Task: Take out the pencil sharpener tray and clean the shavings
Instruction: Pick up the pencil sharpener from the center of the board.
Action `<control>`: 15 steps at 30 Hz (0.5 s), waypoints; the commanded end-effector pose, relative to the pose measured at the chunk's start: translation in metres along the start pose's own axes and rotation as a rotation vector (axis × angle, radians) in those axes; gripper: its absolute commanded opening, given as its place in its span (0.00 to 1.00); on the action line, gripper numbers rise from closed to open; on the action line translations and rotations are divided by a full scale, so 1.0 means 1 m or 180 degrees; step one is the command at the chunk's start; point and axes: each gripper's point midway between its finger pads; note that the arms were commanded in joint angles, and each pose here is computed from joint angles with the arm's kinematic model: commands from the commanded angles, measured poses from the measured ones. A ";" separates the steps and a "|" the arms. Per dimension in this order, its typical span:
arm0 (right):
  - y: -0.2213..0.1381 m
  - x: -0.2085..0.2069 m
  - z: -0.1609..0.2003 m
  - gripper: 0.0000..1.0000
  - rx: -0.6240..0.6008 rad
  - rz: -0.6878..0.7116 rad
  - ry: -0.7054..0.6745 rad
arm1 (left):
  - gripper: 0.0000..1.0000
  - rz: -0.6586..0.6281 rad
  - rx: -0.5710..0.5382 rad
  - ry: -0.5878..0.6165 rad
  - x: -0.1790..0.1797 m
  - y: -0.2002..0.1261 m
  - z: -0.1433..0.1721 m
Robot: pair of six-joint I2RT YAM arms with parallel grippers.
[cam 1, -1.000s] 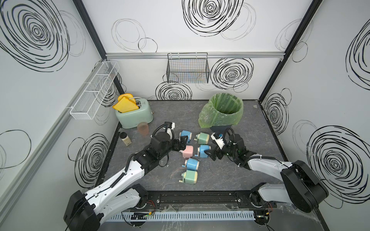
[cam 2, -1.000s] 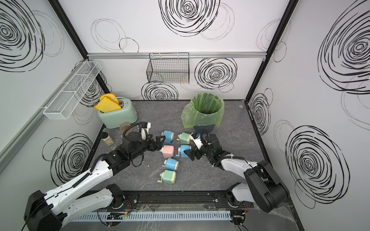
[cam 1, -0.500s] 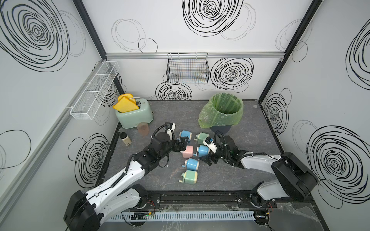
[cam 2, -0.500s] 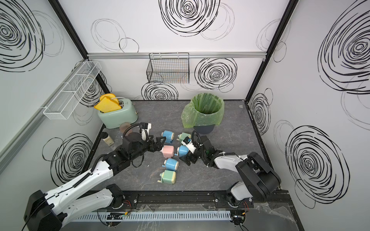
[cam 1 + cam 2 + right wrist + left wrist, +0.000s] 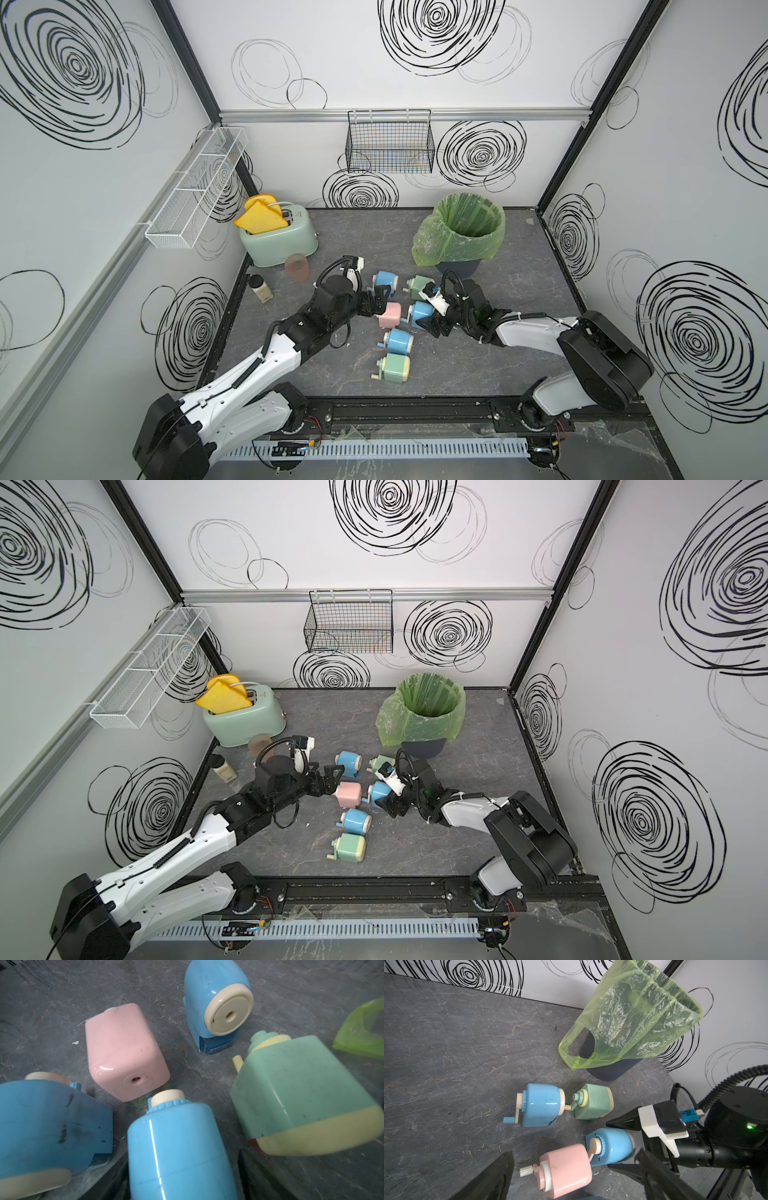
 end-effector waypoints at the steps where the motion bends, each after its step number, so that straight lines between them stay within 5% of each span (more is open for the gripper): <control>1: 0.003 0.006 -0.005 0.72 -0.0055 -0.0147 -0.0162 | 0.97 0.0072 -0.0076 -0.0060 -0.004 0.002 -0.007; 15: -0.016 0.011 -0.034 0.39 -0.0178 -0.0195 -0.0262 | 0.97 0.0256 -0.0063 -0.0074 -0.016 -0.001 -0.011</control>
Point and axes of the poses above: each gripper's point midway between its finger pads, its own y axis out along the fingers, its own x axis along the line the jaws close on, z = x × y, and after that the axes turned 10 degrees about -y, right-handed
